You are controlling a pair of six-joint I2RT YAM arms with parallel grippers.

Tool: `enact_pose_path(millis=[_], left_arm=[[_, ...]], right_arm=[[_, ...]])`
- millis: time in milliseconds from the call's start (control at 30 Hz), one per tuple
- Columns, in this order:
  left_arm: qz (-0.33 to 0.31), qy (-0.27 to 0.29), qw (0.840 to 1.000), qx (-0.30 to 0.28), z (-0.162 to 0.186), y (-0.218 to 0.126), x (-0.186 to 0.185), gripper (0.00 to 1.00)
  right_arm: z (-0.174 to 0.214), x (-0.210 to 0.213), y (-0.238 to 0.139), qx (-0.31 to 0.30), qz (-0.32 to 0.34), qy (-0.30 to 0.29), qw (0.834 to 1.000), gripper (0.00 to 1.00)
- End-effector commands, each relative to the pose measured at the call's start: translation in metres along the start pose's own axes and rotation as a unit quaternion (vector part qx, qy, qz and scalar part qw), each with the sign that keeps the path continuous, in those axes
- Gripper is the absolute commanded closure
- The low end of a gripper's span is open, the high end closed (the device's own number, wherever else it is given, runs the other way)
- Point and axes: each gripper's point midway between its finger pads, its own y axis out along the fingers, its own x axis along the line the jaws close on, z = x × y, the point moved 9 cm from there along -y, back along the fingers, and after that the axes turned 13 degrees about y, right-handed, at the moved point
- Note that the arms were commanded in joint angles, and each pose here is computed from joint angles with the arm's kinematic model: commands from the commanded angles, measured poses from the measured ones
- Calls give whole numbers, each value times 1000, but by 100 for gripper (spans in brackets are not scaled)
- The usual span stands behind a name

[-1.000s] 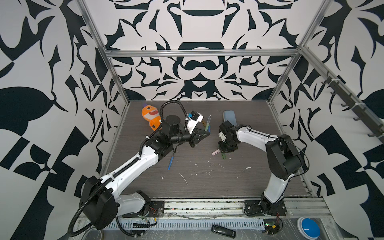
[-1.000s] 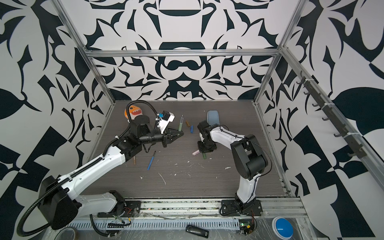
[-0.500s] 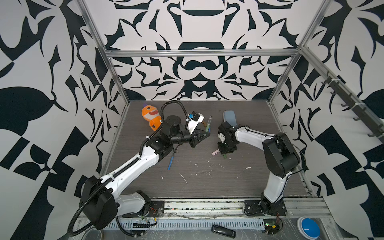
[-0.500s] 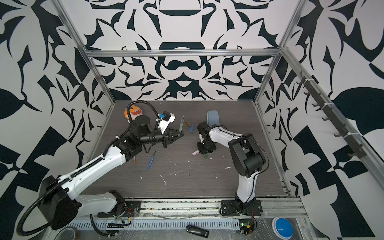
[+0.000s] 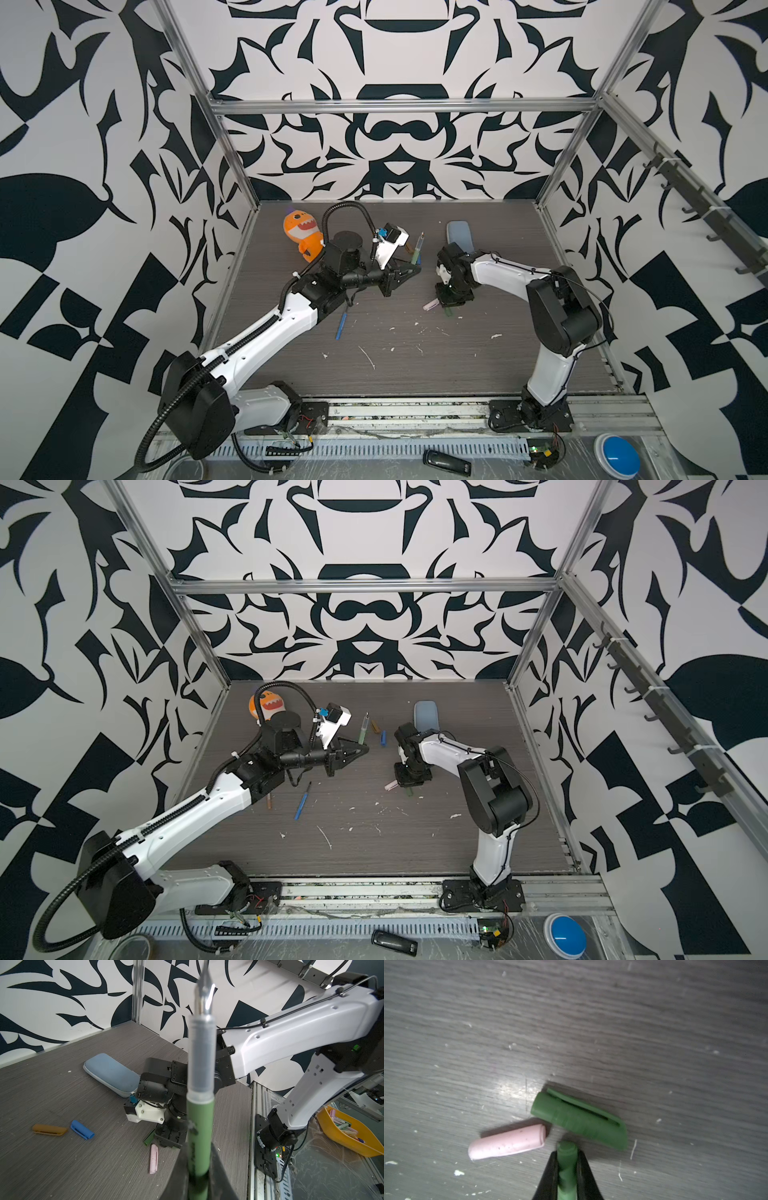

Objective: Insert the pens into the pen caps
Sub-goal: 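Close the right gripper on the green cap and lift it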

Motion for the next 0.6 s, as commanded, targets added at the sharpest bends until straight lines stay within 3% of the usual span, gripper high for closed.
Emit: enact_pose_path(millis=[0,133,233,400,567], left_arm=[[7,10,1000,-5,-8,0,-2,100],[2,14,1000,-9,-8,-1,-2,100],[-8,16,1000,-14,-6,-2,-1,100],[-32,4,999,-15,-2,1,5,100],[-36,-9,999,-13,2,4,8,100]], right_arm=[[1,3,-31,-41,-28,13,999,89],[7,4,-67,-104,-65,18,992,91],[15,4,-101,-171,-110,25,979,92],[27,12,-160,-300,-199,23,933,94],[34,27,-226,-416,-279,9,866,95]])
